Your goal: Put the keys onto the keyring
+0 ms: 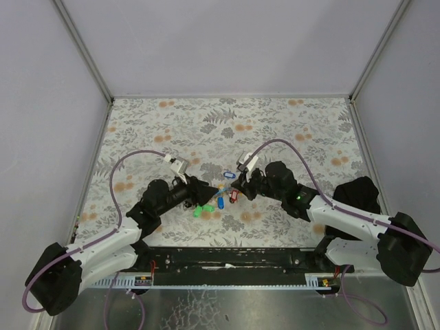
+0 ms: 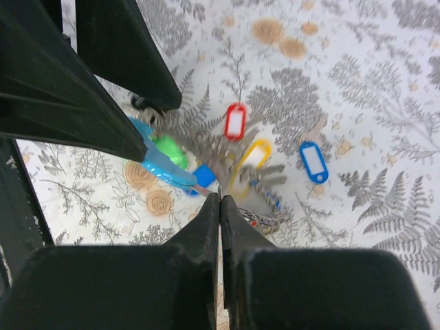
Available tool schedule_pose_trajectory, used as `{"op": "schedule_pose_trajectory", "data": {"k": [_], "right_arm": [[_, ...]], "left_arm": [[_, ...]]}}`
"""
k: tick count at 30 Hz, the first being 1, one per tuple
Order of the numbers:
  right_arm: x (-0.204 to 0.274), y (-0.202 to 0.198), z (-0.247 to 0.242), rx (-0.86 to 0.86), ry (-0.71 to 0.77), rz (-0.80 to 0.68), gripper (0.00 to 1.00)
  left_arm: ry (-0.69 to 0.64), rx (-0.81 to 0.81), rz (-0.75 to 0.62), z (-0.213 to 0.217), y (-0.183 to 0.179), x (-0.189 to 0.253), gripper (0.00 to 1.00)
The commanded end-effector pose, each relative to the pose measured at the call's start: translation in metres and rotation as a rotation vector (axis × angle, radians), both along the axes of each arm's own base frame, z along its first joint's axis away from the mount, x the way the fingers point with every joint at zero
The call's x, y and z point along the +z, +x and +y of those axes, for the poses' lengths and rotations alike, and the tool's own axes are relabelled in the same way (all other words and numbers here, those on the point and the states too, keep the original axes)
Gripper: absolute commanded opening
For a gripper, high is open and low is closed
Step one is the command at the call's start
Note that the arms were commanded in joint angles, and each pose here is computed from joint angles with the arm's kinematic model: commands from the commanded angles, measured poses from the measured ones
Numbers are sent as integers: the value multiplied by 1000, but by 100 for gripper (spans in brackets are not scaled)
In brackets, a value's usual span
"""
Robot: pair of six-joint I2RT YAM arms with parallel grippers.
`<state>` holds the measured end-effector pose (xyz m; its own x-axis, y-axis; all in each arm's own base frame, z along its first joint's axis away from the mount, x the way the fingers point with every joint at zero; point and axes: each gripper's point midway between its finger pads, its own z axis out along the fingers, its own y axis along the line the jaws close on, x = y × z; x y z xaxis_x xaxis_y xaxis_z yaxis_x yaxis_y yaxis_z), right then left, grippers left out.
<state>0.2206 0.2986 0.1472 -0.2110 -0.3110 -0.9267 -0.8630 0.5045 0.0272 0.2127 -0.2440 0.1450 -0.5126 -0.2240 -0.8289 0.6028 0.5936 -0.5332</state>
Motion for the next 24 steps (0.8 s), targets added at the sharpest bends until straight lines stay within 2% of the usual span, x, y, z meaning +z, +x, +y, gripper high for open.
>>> {"op": "schedule_pose_trajectory", "data": {"k": [1,8,17,24], "right_arm": [[57,0,13,129,214,-145,0],[77,-11,18,258,316,-212,0],[82,-11,16,319,378,-250,0],[90,-11,17,389,396,-254,0]], "left_arm": [[-80,-11,-182,2,8,43,57],[-147,-16,-289,7,15,72,57],[-184,-135,-402,0,4,82,56],[-134,-250,-447,-11,0,75,54]]}}
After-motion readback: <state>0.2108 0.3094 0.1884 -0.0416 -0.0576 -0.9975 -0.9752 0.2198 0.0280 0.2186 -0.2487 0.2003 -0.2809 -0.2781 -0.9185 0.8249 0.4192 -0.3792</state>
